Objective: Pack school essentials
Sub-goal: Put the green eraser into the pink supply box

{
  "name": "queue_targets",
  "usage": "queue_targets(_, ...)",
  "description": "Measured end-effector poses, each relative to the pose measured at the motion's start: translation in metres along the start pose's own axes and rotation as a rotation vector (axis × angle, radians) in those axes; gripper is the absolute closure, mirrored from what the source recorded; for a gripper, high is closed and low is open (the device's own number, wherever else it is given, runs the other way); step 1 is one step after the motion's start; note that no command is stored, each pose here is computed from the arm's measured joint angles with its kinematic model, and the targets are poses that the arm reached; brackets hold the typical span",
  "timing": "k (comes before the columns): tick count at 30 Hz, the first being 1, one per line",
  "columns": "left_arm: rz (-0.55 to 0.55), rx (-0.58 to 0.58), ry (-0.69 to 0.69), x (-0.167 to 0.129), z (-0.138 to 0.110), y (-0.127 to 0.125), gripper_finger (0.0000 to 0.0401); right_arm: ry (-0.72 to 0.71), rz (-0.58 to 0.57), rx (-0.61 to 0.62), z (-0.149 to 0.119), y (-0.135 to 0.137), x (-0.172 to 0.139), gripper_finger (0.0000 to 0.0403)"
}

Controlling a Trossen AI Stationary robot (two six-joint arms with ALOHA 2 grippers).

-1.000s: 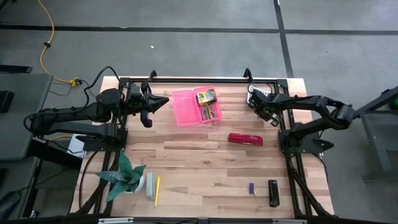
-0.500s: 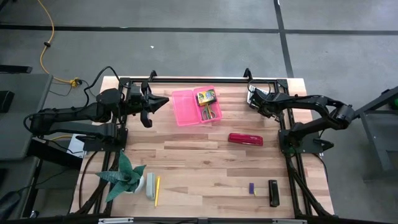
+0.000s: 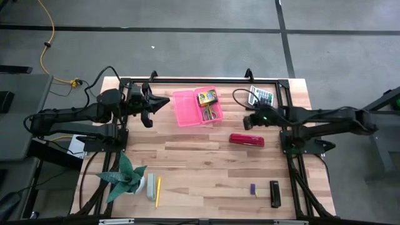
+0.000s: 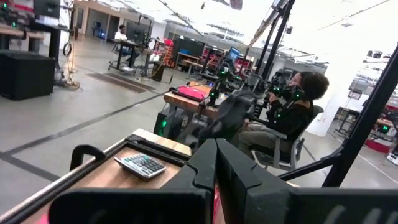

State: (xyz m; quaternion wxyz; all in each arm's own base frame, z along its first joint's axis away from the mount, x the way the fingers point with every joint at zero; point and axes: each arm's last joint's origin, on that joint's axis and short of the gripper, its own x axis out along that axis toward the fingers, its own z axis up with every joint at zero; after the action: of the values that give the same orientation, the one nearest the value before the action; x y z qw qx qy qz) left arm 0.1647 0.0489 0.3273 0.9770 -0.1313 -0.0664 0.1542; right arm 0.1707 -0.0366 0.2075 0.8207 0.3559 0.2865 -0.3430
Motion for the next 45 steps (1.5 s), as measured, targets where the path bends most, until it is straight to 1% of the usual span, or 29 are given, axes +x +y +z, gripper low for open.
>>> queue_targets(2,0.003,-0.013,0.006,0.000,-0.001,0.000,0.0401,-0.101,0.165,-0.099,0.002,0.017,-0.012,0.0402)
queue_targets(4,0.003,-0.018,0.010,0.000,-0.001,0.000,0.0401,-0.203,0.300,-0.192,0.006,0.031,-0.022,0.0402)
queue_targets(7,-0.001,-0.024,0.012,0.000,-0.001,0.000,0.0401,-0.333,0.436,-0.314,0.013,0.044,-0.034,0.0402)
queue_targets(14,-0.040,-0.026,0.023,0.000,-0.001,-0.001,0.0401,-0.537,0.612,-0.540,0.024,0.058,-0.048,0.0403)
queue_targets(18,-0.076,-0.008,0.033,0.000,-0.002,-0.002,0.0401,-0.576,0.666,-0.602,0.026,0.061,-0.051,0.0403)
queue_targets(30,-0.080,0.011,0.034,0.000,-0.002,-0.002,0.0401,-0.587,0.695,-0.606,0.027,0.063,-0.053,0.0403)
queue_targets(33,-0.080,0.009,0.033,0.000,-0.002,-0.002,0.0401,-0.546,0.687,-0.549,0.027,0.064,-0.046,0.0403)
queue_targets(35,-0.080,0.007,0.033,0.000,-0.002,-0.002,0.0401,-0.495,0.641,-0.528,0.032,0.067,-0.036,0.0403)
queue_targets(37,-0.080,0.001,0.034,0.000,-0.002,-0.002,0.0401,-0.441,0.577,-0.542,0.040,0.072,-0.024,0.0403)
queue_targets(41,-0.079,0.001,0.033,0.000,-0.002,-0.002,0.0401,-0.342,0.459,-0.582,0.068,0.083,0.003,0.0403)
queue_targets(45,-0.072,0.001,0.031,0.000,-0.002,-0.002,0.0401,-0.147,0.301,-0.586,0.088,0.077,0.044,0.0403)
